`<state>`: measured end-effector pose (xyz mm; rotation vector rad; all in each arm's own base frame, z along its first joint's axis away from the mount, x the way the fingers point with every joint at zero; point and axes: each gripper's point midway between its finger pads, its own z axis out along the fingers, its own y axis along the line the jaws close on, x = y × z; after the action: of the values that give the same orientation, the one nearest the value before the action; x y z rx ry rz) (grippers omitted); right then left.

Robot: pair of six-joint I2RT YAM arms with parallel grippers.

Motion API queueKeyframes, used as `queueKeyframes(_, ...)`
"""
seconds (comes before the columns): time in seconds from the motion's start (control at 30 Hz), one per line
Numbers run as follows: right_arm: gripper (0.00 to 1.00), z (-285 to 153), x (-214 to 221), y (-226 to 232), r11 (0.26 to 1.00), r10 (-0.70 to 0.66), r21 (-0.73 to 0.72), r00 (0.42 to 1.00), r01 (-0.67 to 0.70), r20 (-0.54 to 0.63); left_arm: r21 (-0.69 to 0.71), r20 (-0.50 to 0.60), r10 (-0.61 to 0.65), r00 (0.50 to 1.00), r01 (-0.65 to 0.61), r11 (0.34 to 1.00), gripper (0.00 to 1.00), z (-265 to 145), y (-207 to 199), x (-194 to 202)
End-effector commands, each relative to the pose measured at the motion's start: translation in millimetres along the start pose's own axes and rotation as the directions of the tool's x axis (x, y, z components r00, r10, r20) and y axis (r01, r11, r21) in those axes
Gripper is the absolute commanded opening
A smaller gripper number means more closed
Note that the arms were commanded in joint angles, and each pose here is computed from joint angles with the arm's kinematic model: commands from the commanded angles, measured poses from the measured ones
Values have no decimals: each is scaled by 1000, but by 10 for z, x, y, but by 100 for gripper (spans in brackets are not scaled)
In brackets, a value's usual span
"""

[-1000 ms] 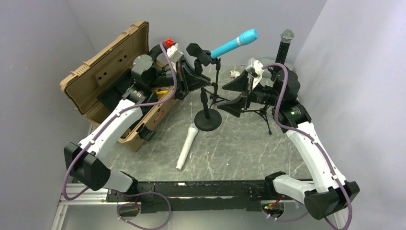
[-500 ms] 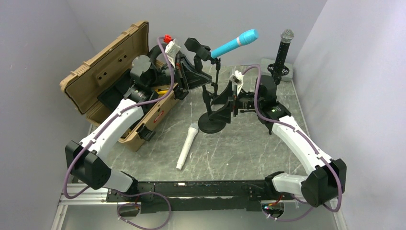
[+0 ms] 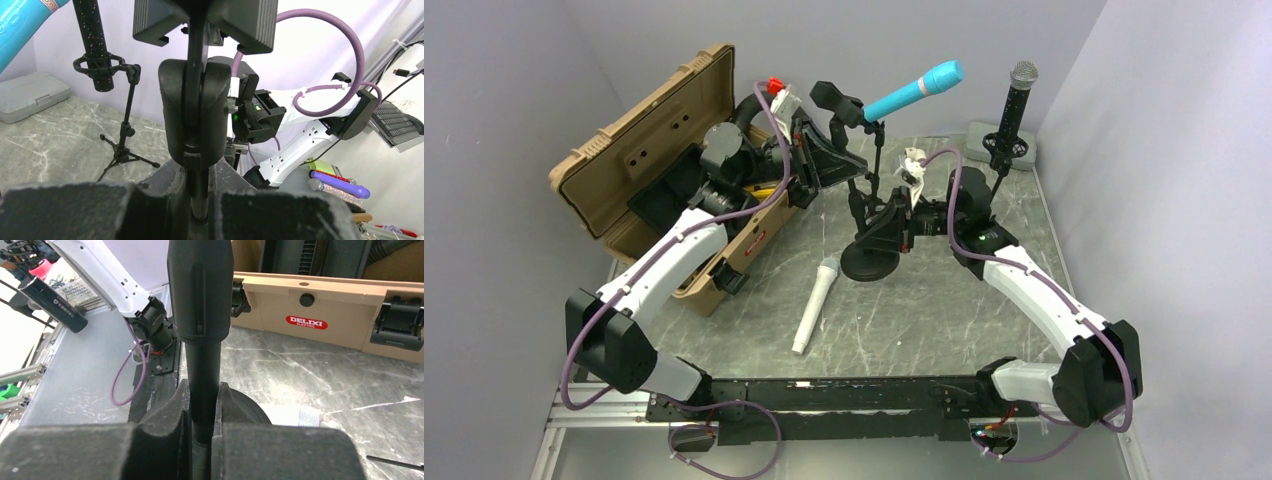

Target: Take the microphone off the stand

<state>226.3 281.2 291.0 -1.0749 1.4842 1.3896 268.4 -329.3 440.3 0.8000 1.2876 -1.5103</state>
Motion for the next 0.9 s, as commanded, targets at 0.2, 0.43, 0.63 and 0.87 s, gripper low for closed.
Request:
queueKeyframes(0.2, 0, -217, -362, 137, 995, -99, 23, 990, 98, 99, 104, -14, 172, 985, -170, 980, 76, -110, -335, 32)
queueKeyframes(0.43, 0, -241, -406, 328, 991, -117, -54, 989, 122, 91, 143, -74, 171, 983, -159, 977, 99, -136, -300, 346)
queueKeyframes(0.63, 0, -237, -407, 326, 991, -111, -60, 990, 117, 90, 135, -111, 128, 986, -112, 984, 91, 43, -233, 485)
queueKeyframes(0.87, 0, -238, -357, 202, 994, -113, 8, 991, 113, 77, 112, -98, 72, 993, -61, 992, 36, 149, -162, 498)
